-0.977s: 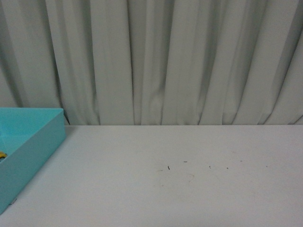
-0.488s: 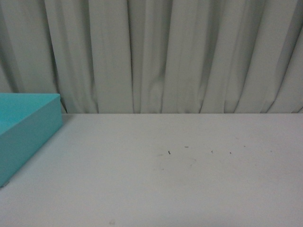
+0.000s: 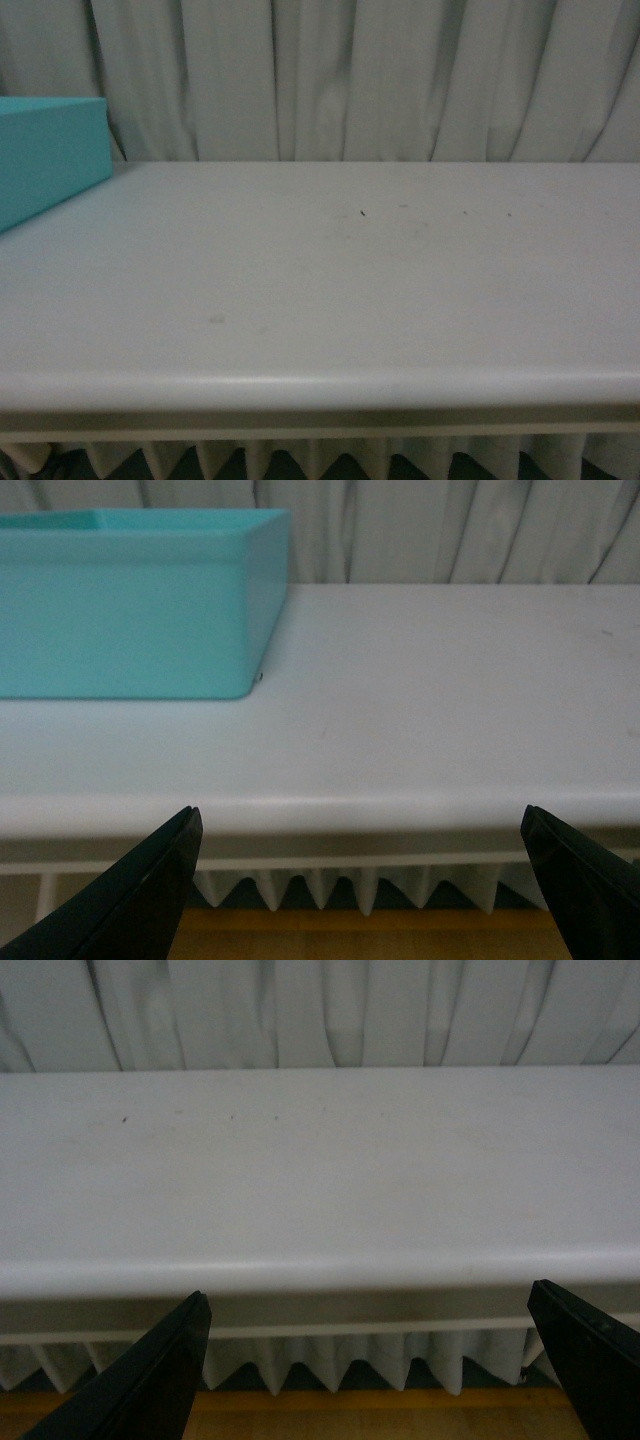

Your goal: Wind up and store yellow beetle toy

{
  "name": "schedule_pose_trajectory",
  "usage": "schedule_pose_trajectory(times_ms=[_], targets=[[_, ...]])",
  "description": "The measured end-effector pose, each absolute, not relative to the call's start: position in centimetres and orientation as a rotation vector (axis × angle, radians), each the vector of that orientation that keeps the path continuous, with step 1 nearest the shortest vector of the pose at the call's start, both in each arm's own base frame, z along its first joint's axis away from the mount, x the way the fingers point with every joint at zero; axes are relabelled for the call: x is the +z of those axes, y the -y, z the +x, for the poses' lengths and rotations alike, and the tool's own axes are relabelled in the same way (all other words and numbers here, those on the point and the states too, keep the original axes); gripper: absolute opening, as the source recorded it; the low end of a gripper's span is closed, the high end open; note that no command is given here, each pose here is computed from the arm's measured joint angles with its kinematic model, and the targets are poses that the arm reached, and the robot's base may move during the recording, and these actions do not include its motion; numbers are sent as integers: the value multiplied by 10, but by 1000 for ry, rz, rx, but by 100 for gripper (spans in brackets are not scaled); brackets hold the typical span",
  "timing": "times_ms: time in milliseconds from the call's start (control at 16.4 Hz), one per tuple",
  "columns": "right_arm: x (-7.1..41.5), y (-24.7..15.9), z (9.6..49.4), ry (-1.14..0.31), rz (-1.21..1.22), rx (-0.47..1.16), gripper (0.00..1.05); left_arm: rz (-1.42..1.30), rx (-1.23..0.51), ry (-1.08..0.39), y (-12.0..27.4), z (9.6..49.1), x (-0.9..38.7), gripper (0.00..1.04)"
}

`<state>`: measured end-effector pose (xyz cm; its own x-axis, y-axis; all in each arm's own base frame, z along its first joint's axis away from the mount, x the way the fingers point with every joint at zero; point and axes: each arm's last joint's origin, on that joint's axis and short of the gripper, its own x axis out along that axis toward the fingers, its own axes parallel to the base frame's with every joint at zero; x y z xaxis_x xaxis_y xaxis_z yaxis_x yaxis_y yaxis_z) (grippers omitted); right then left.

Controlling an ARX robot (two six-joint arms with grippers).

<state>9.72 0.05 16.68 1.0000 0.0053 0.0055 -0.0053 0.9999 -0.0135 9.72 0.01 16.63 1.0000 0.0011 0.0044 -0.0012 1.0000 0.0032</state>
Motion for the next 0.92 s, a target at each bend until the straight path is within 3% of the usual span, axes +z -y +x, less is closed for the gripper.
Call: schedule_pose_trajectory(times_ms=[916], targets=[[167,-1,97,2,-11,5,98,3,1,2,0,97,166,98]])
